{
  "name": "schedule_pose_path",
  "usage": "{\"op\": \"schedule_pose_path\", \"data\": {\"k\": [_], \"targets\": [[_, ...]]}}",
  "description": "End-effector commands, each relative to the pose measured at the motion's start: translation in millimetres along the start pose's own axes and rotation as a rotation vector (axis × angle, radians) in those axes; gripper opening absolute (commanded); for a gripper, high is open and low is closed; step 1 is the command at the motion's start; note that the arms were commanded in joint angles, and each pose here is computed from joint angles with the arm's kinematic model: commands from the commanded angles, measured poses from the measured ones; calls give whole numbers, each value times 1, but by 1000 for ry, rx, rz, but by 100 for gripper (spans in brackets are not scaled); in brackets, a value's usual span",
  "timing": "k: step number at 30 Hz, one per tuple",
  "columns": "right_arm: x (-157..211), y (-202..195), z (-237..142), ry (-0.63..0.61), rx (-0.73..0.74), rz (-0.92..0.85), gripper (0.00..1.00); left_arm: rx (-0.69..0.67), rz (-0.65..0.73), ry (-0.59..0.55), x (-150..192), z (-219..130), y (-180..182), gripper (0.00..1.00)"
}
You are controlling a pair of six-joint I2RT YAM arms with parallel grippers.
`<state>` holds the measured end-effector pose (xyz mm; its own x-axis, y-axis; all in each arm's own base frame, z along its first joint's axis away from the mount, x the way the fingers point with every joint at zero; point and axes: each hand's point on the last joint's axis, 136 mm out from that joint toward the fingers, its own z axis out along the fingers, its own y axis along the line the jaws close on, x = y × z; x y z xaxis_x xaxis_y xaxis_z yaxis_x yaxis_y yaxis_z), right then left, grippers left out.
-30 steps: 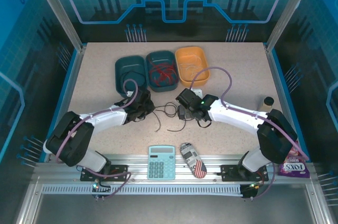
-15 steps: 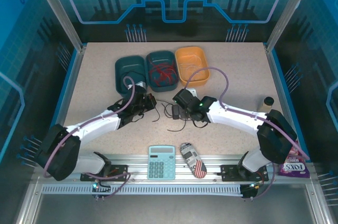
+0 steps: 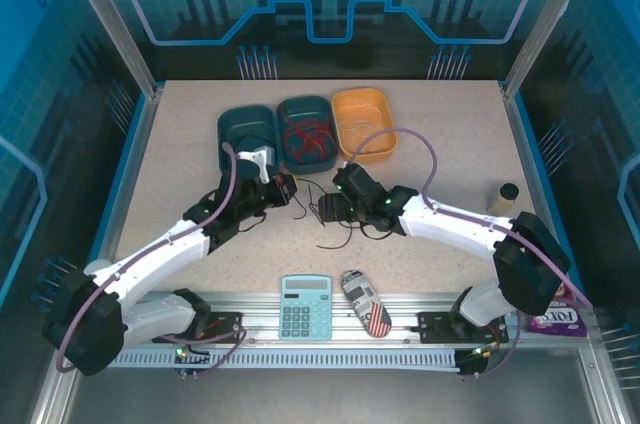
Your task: Untangle the cables
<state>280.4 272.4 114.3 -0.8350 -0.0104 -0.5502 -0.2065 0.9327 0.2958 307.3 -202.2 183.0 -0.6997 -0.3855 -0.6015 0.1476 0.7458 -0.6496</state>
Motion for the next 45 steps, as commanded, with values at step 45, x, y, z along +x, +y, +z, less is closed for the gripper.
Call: {"op": "schedule_pose_path", "data": {"k": [45], "targets": [[-9,29,25,-109,-224,83,80,452,-136,-128,-65,-65,-83,0]]}}
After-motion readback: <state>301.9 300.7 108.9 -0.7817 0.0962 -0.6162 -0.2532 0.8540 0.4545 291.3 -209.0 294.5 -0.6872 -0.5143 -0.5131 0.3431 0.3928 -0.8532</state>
